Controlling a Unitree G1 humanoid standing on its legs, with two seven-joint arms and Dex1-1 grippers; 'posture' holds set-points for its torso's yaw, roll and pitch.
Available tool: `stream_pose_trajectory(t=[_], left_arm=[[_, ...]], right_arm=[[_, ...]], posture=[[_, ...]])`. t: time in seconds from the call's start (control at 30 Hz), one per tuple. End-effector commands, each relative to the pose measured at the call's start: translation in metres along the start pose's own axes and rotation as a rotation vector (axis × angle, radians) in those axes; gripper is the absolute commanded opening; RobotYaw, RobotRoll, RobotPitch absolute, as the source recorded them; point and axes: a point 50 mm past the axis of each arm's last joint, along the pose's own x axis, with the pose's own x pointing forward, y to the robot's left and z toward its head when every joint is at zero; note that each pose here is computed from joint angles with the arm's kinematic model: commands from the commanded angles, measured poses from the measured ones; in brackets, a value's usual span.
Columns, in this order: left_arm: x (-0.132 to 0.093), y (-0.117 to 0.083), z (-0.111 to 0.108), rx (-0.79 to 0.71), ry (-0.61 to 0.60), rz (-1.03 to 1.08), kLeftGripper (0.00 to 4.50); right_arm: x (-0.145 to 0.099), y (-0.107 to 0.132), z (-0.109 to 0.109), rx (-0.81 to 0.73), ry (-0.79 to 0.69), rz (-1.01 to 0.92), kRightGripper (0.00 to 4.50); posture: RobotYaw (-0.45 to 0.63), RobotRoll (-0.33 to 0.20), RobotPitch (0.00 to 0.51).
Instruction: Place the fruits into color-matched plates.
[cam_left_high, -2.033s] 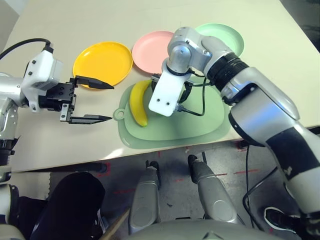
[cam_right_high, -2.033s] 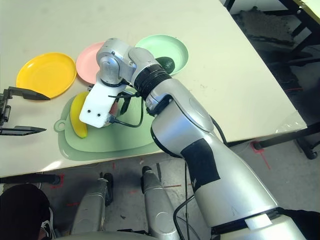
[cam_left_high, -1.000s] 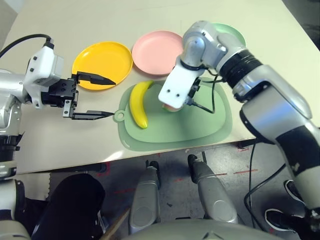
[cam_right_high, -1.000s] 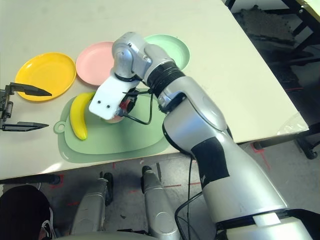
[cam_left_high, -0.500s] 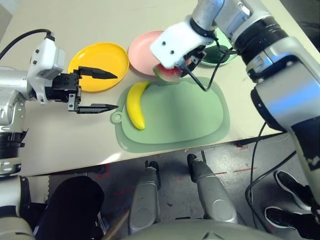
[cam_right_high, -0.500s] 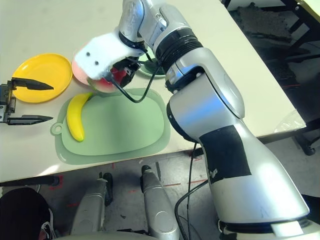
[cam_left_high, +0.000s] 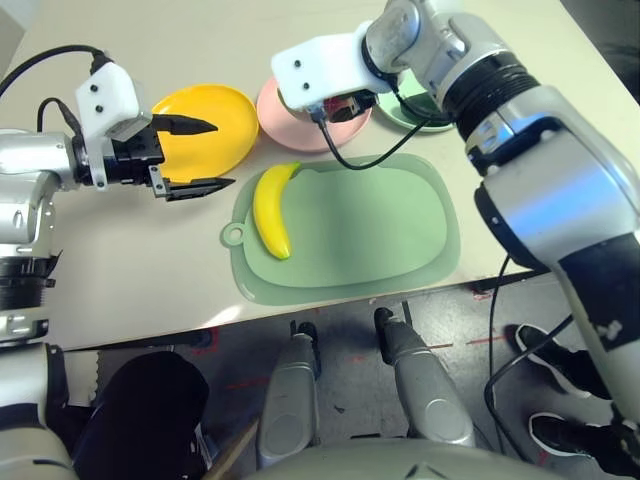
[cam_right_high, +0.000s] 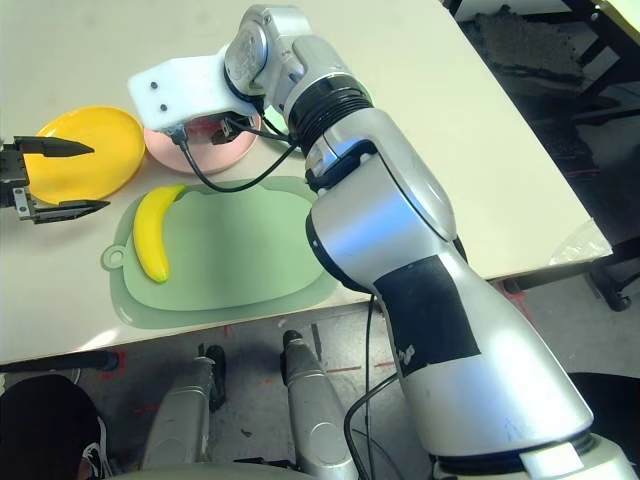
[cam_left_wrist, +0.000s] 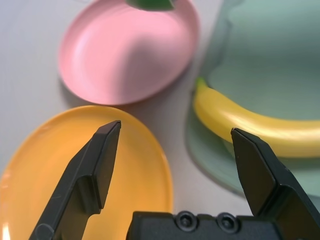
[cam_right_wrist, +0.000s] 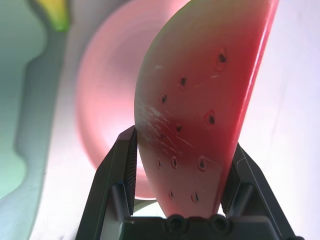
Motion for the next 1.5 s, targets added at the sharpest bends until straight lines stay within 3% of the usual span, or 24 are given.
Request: stream_pose_trajectory(t=[0.03,0.4,0.7,0.9,0.93,1.33,1.5], left_arm=[[0.009,0.001,0.002,-0.047,0.01,0.053,4.5],[0.023,-0.008,0.011,-0.103,-0.021,0.079,4.5],[0.021,-0.014,0.013,-0.117,-0.023,0.075,4.5],[0.021,-0.018,0.014,-0.129,-0.031,0.066,4.5],[0.022,-0.019,0.015,-0.129,-0.04,0.052,4.5],[0.024,-0.029,0.015,-0.154,-0.055,-0.062,4.5],[0.021,-0.027,0.014,-0.15,-0.041,-0.074,4.5]], right_arm=[[0.006,0.002,0.004,0.018,0.0,-0.011,2.24],[0.03,0.03,-0.003,0.038,0.03,0.065,2.24],[0.035,0.03,0.001,0.007,0.044,0.008,2.24],[0.032,0.022,0.005,-0.003,0.043,-0.038,4.33],[0.031,0.022,0.005,-0.004,0.044,-0.041,4.49],[0.025,0.015,0.002,-0.004,0.051,-0.072,4.49],[0.012,0.002,0.0,-0.015,0.056,-0.108,4.49]], posture=[[0.03,0.0,0.328],[0.06,0.0,0.332],[0.08,0.0,0.333],[0.08,0.0,0.333],[0.08,0.0,0.33],[0.08,0.0,0.325],[0.04,0.0,0.336]])
